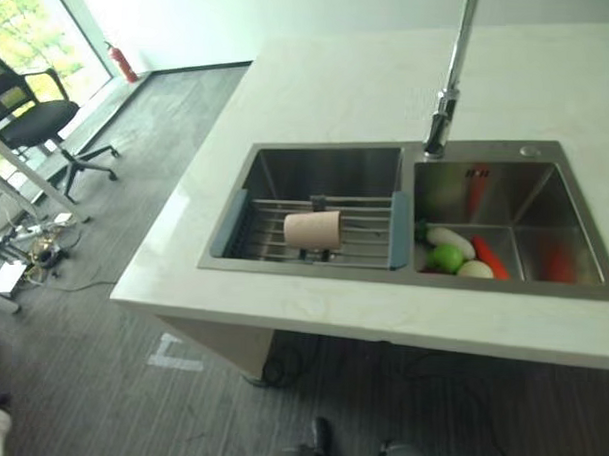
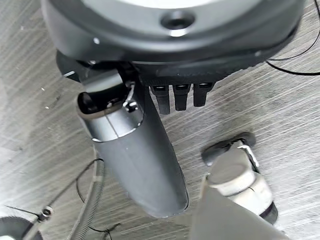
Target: Place the dishes in the dishwasher.
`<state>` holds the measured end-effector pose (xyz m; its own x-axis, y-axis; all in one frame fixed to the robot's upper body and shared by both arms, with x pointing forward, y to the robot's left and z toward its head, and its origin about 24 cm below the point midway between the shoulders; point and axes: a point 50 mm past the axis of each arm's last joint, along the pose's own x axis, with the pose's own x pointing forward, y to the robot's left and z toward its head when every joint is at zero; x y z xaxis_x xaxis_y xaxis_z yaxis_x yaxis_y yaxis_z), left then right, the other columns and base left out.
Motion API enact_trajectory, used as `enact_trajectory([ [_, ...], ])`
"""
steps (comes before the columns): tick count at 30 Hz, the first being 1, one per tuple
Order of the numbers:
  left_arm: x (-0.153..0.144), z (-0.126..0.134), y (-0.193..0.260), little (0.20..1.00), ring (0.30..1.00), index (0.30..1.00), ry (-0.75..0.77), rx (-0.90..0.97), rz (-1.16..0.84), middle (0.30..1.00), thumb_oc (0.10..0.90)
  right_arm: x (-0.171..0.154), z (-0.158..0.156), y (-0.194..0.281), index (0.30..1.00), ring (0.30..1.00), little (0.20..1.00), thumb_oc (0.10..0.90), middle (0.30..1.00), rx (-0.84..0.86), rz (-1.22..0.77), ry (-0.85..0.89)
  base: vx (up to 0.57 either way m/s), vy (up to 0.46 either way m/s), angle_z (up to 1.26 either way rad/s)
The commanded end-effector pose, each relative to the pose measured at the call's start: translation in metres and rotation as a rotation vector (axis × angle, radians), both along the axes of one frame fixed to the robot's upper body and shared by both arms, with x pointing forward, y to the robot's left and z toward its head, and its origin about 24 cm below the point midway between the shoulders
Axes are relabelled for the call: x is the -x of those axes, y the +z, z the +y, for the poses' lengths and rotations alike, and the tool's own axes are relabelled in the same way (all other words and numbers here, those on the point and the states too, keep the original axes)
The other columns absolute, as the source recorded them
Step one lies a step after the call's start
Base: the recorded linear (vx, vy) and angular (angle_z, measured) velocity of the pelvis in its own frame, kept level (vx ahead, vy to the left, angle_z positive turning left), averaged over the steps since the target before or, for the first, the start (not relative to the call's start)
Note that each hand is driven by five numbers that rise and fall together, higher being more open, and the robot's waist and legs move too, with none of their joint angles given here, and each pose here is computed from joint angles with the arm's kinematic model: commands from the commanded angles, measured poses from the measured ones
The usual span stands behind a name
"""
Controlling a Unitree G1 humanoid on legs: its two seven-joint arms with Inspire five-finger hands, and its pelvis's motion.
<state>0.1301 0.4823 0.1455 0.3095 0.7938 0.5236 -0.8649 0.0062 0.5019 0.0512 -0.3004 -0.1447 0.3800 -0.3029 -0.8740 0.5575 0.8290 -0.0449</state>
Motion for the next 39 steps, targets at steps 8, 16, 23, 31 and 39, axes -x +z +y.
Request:
enact_trajectory([
  [8,-0.095,-0.113,0.173,0.900,0.900,0.900,-1.141,-0.179,-0.397,0.900,0.800,-0.009,0.020,-0.007,0.900,0.900,0.900,0.800,0.900,-0.024,0.005,-0.062,0.04,-0.075,-0.01],
  [16,-0.157,-0.194,0.162,0.900,0.900,0.900,-1.416,-0.089,-0.115,0.900,0.800,-0.004,0.019,-0.008,0.900,0.900,0.900,0.800,0.900,-0.042,0.015,-0.051,0.03,-0.050,-0.19],
  [23,-0.180,-0.217,0.131,0.900,0.900,0.900,-1.470,-0.015,0.079,0.900,0.800,0.005,0.020,-0.009,0.900,0.900,0.900,0.800,0.900,-0.041,0.030,-0.067,-0.01,-0.033,-0.17],
  [31,-0.194,-0.232,0.096,0.900,0.900,0.900,-1.452,-0.057,0.395,0.900,0.800,0.012,0.014,-0.007,0.900,0.900,0.900,0.800,0.900,-0.029,0.024,-0.091,0.00,-0.002,-0.01],
  [39,-0.204,-0.233,0.085,0.900,0.900,0.900,-1.295,-0.256,0.655,0.900,0.800,-0.001,0.014,-0.004,0.900,0.900,0.900,0.800,0.900,-0.025,-0.027,-0.077,0.02,0.013,-0.03],
])
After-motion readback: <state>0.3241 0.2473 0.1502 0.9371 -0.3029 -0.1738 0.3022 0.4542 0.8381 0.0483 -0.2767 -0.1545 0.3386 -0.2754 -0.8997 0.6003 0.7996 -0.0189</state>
